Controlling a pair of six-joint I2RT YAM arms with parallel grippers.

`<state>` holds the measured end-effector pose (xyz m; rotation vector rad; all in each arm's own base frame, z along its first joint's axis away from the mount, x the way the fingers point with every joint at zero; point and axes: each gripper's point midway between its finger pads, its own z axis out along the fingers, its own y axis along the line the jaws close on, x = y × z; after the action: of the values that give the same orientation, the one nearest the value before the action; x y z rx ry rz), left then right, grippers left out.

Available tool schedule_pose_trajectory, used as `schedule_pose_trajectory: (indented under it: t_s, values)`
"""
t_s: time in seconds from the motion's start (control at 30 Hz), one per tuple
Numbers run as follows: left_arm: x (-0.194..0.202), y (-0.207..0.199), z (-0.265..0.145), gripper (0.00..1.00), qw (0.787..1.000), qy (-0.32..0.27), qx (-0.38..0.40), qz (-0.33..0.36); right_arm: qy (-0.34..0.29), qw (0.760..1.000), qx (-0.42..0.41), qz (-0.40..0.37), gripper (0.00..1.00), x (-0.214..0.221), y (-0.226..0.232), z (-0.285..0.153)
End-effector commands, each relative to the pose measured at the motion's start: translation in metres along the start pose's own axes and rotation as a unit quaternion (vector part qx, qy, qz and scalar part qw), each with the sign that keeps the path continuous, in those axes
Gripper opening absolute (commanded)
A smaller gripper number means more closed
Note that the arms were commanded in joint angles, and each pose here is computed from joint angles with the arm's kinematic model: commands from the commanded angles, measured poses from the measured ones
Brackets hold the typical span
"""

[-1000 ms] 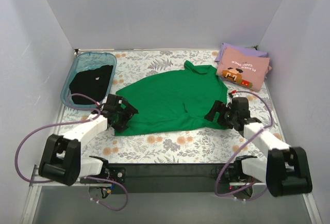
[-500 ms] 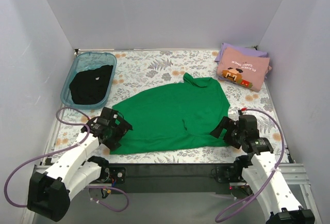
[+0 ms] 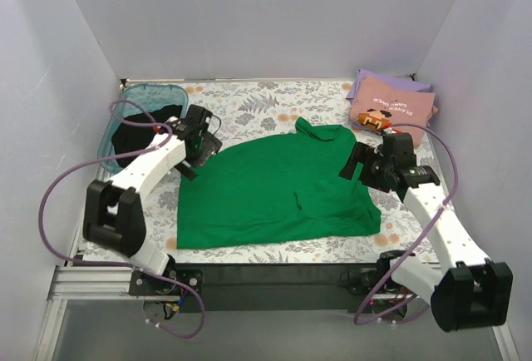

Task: Fold and stack the t-shirts
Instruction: Fold the tshirt

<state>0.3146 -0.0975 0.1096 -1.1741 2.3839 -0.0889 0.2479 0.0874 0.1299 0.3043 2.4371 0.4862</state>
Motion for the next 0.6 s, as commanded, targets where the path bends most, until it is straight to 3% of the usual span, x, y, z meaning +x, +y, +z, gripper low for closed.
schedule_pose_trajectory:
  t_s: [0.0,0.03,0.23,0.4,0.57]
  values:
    - [-0.027,-0.035,0.020,0.90,0.999,-0.039,-0.003,0.026,-0.018,0.999,-0.026,-0.038,0.98,-0.033,0.019,0.014]
    - [-0.029,-0.044,0.025,0.84,0.999,-0.039,0.000,0.038,-0.023,0.998,-0.031,-0.047,0.98,-0.044,0.025,0.016]
    - [-0.035,-0.113,0.067,0.80,0.966,-0.037,0.085,0.240,-0.007,0.993,-0.044,-0.112,0.98,-0.080,0.039,0.058]
    - [-0.025,-0.116,0.100,0.77,0.938,-0.028,0.091,0.333,0.013,0.984,-0.084,-0.155,0.97,-0.099,0.062,0.088]
    - [-0.015,-0.117,0.123,0.61,0.925,-0.010,0.092,0.369,0.056,0.975,-0.099,-0.189,0.93,-0.098,0.065,0.133]
